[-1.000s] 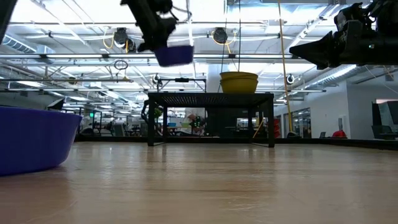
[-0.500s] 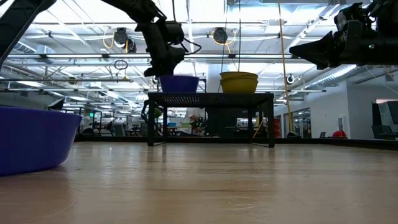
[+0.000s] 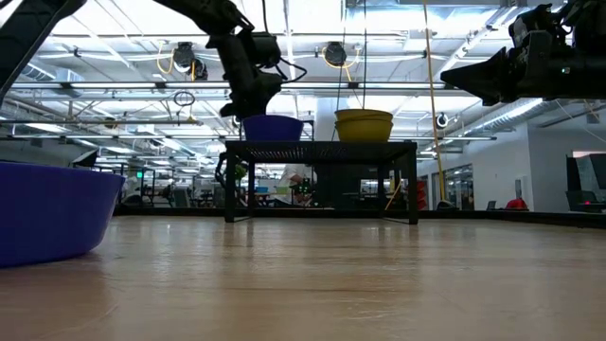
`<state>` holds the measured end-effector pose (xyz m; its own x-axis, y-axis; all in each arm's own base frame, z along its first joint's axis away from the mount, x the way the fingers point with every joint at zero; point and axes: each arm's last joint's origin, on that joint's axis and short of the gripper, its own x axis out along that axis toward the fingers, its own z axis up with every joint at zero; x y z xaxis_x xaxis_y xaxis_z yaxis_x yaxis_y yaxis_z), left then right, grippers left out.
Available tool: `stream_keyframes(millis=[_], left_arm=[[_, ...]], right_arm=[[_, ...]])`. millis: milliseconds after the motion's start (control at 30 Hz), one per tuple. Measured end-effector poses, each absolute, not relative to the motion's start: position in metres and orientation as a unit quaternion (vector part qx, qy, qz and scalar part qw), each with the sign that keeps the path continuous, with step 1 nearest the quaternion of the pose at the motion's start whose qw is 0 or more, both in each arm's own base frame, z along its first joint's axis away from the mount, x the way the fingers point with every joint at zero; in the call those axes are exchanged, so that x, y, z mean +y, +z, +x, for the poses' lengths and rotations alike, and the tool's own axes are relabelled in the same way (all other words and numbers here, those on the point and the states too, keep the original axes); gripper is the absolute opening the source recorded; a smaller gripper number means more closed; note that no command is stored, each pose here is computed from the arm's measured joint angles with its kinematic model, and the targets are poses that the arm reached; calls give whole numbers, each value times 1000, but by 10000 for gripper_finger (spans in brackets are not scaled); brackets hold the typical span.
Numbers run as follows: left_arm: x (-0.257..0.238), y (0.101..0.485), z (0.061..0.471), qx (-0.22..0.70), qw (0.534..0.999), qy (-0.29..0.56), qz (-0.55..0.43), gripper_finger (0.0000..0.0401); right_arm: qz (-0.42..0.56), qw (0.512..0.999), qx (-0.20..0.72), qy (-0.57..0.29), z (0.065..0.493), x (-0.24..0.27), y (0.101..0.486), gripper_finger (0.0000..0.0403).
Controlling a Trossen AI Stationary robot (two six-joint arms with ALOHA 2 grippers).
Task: Pick & Place Mini bowls
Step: Stack the top blue bowl on the blue bowl on the shelf
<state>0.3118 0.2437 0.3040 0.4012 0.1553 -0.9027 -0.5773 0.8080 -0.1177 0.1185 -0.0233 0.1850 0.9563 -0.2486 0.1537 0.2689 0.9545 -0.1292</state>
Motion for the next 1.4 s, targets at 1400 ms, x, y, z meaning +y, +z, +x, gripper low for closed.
stream_keyframes(millis=[1400], left_arm=[[26,298,213,629,719,182,-234,143]], right_arm=[[-75,986,-68,-131,118,-23,185,2]])
